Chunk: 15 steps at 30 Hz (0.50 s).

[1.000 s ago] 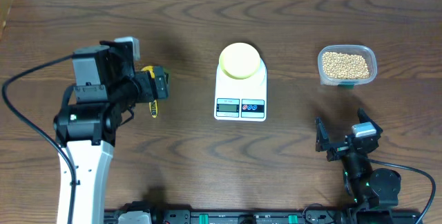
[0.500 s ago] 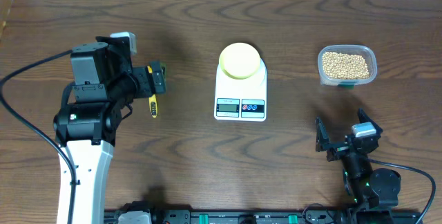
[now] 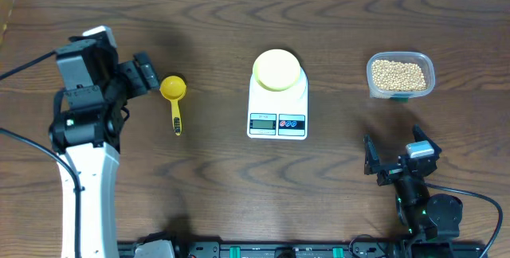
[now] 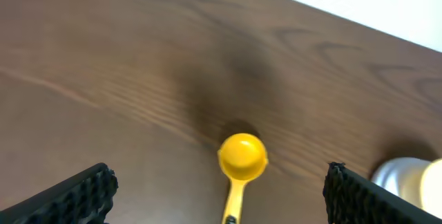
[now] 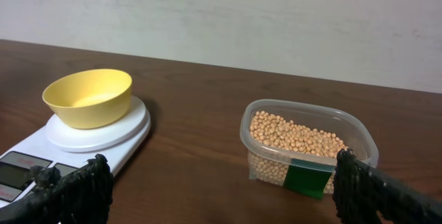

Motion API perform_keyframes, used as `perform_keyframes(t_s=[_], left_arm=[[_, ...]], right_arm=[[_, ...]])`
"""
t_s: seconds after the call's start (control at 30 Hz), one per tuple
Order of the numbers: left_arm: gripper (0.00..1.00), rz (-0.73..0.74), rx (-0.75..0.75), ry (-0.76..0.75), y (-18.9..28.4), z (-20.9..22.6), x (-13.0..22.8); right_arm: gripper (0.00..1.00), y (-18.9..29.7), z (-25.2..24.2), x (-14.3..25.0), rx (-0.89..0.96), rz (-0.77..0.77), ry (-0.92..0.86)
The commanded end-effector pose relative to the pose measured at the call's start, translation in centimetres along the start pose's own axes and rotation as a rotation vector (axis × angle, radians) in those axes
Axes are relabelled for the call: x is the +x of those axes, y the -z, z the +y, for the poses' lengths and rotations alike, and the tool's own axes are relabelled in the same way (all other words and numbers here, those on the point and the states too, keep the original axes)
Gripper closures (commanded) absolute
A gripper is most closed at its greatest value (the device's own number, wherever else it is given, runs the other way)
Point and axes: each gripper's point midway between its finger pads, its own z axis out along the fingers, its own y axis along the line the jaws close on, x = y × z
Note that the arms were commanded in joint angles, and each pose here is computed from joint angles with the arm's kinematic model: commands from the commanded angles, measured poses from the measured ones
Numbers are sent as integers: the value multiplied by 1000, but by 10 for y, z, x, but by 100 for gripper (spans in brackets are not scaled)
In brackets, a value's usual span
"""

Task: Scoop item into bowl and weigh 50g on scale
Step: 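Move the left gripper forward to the yellow scoop's cup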

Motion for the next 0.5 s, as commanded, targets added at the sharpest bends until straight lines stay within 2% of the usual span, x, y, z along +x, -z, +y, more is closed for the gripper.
perform_keyframes(t_s=[0.0,0.23,0.47], left_arm=[[2,-31,-28,26,2,9,-11],[3,-38,-27,27,-29,9,-18],[2,59,-42,52,-67,13,4]], right_arm=[[1,0,0,1,-1,1,-17],[1,0,0,1,-1,1,-17],[1,0,0,1,-1,1,-17]])
